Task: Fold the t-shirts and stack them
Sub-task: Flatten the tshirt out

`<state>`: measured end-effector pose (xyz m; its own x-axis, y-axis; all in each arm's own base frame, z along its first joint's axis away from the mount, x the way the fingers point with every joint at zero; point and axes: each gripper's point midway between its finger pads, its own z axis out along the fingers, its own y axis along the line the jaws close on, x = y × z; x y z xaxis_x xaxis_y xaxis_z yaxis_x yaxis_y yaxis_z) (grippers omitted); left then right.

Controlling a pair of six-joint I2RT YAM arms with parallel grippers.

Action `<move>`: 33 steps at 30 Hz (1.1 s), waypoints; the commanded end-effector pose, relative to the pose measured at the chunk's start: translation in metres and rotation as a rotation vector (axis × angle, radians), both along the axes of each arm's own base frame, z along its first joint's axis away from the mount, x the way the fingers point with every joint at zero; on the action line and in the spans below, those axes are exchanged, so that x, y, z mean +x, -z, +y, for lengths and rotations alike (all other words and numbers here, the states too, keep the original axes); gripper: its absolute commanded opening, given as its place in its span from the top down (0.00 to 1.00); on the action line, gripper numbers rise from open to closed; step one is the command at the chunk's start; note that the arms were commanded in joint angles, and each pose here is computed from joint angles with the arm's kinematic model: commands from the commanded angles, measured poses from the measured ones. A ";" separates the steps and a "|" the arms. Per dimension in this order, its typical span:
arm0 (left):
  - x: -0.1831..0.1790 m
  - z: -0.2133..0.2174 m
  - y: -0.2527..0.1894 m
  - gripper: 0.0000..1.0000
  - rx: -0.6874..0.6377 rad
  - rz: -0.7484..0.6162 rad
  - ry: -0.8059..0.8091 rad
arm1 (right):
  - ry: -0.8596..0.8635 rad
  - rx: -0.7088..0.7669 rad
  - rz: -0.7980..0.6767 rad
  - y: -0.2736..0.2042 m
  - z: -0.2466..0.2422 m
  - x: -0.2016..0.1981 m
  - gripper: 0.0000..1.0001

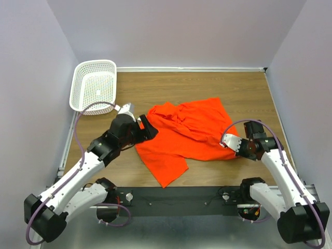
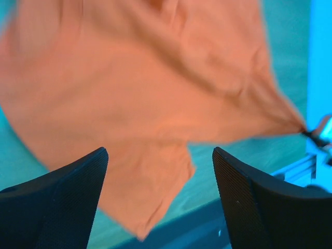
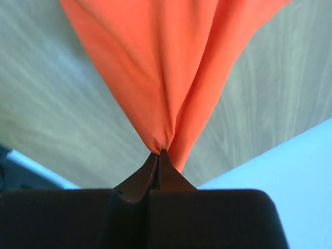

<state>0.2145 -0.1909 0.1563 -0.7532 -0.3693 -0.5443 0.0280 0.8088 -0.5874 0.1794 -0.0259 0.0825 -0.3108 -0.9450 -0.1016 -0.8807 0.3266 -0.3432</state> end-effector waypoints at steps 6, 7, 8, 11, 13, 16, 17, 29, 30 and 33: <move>0.121 0.003 -0.088 0.09 0.089 -0.446 0.134 | 0.100 0.289 -0.018 -0.048 0.046 0.036 0.10; 0.138 -0.004 -0.062 0.09 0.116 -0.382 0.176 | 0.091 0.401 -0.015 -0.051 0.067 0.050 0.09; 0.148 -0.006 -0.052 0.09 0.144 -0.358 0.189 | 0.097 0.471 -0.050 -0.062 0.079 0.060 0.09; 0.190 -0.015 -0.039 0.11 0.248 -0.335 0.265 | 0.205 0.719 0.020 -0.060 0.121 0.098 0.10; 0.206 -0.012 -0.006 0.15 0.311 -0.253 0.272 | 0.216 0.811 0.046 -0.059 0.137 0.121 0.11; 0.230 -0.007 0.016 0.18 0.391 -0.210 0.279 | 0.236 0.939 0.154 -0.057 0.163 0.147 0.17; 0.239 -0.007 0.015 0.18 0.411 -0.221 0.277 | 0.252 0.958 0.176 -0.057 0.167 0.152 0.17; 0.252 -0.019 0.089 0.24 0.472 -0.058 0.467 | 0.357 0.943 0.154 -0.038 0.163 0.188 0.17; 0.248 -0.020 0.094 0.25 0.461 -0.045 0.480 | 0.365 0.946 0.151 -0.039 0.162 0.190 0.17; 0.237 -0.023 0.099 0.36 0.434 -0.025 0.503 | 0.378 0.957 0.146 -0.041 0.161 0.194 0.17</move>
